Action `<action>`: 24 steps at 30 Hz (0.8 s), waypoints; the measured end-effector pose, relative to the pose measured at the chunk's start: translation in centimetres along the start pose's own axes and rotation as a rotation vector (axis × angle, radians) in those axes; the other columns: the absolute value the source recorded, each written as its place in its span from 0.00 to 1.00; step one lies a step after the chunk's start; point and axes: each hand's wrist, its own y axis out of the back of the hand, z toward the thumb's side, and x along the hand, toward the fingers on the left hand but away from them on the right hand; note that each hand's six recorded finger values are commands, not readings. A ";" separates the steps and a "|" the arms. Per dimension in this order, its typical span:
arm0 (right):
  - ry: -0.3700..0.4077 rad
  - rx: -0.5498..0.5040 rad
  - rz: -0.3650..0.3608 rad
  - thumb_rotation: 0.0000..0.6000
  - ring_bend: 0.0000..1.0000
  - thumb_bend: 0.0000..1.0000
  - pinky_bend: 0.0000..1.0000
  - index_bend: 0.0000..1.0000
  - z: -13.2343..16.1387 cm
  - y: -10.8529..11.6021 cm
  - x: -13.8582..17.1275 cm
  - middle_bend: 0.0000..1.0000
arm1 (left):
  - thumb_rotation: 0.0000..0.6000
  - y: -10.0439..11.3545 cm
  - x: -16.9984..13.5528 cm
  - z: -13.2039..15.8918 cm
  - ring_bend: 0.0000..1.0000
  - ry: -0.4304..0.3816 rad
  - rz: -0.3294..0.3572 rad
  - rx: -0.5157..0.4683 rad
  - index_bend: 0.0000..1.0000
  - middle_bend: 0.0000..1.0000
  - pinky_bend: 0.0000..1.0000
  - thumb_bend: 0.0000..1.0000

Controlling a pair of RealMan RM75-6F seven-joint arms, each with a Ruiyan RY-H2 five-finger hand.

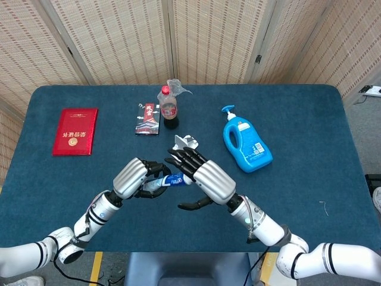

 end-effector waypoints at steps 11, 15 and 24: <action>0.012 0.014 -0.016 0.01 0.00 0.00 0.00 0.00 0.3 -0.6 -0.9 0.00 | 1.00 0.1 0.2 0.1 0.78 0.006 0.000 -0.016 0.77 0.83 0.80 0.64; 0.010 0.019 -0.004 0.01 0.00 0.00 0.00 0.00 0.3 -0.9 -1.1 0.00 | 1.00 0.2 0.3 0.0 0.79 0.006 0.001 -0.010 0.77 0.83 0.80 0.64; 0.007 0.041 0.026 0.01 0.00 0.00 0.00 0.00 0.1 -1.4 -1.2 0.00 | 1.00 0.3 0.2 -0.5 0.79 0.020 -0.007 0.010 0.77 0.83 0.80 0.64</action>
